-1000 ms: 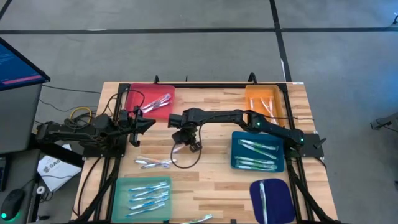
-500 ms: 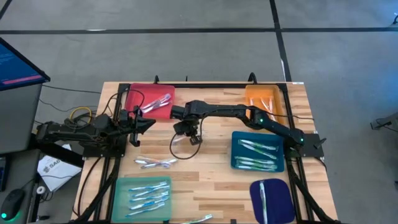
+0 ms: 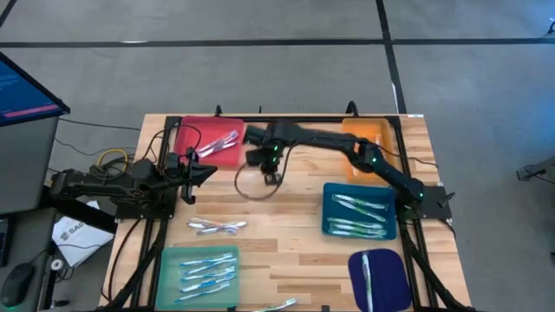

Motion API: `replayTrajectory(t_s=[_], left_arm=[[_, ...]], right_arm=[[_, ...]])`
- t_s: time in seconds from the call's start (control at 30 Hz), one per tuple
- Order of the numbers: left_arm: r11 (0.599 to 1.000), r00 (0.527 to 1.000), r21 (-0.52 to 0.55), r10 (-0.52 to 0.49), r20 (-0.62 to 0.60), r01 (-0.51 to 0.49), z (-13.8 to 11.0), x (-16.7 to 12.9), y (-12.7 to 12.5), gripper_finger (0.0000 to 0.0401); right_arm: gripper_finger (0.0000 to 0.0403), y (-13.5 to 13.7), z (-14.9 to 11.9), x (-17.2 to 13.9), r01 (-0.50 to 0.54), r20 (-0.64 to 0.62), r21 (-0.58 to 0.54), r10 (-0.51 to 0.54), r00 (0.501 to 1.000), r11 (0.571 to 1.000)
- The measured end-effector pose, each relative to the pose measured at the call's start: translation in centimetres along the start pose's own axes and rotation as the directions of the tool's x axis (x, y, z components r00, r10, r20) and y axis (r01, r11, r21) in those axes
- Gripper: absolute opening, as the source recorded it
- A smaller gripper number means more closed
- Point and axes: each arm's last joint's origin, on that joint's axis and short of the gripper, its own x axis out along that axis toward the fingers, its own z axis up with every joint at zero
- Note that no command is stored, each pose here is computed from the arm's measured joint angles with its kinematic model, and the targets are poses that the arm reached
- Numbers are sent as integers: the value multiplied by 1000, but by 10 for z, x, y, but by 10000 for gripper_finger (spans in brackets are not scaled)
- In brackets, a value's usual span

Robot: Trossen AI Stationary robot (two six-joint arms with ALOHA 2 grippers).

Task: Pick & Place Toothbrushes
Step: Put the orange toothbrush into the orange bin

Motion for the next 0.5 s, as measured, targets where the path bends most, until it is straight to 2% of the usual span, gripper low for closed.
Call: replayTrajectory(t_s=[0.13,0.23,0.4,0.5], left_arm=[[1000,1000,-3,-3,-6,3,-1,0,0,1],[1000,1000,-7,-8,-8,8,-1,0,0,1],[1000,1000,-16,-23,-13,23,-1,0,-1,1],[999,999,-17,-31,-15,30,-1,0,-1,1]], right_arm=[[0,-25,-15,-48,43,55,163,-53,997,986],[0,-44,-32,-84,92,83,294,-122,989,951],[0,-50,-66,-141,207,66,455,-264,962,866],[0,-45,-91,-162,263,38,547,-338,940,795]])
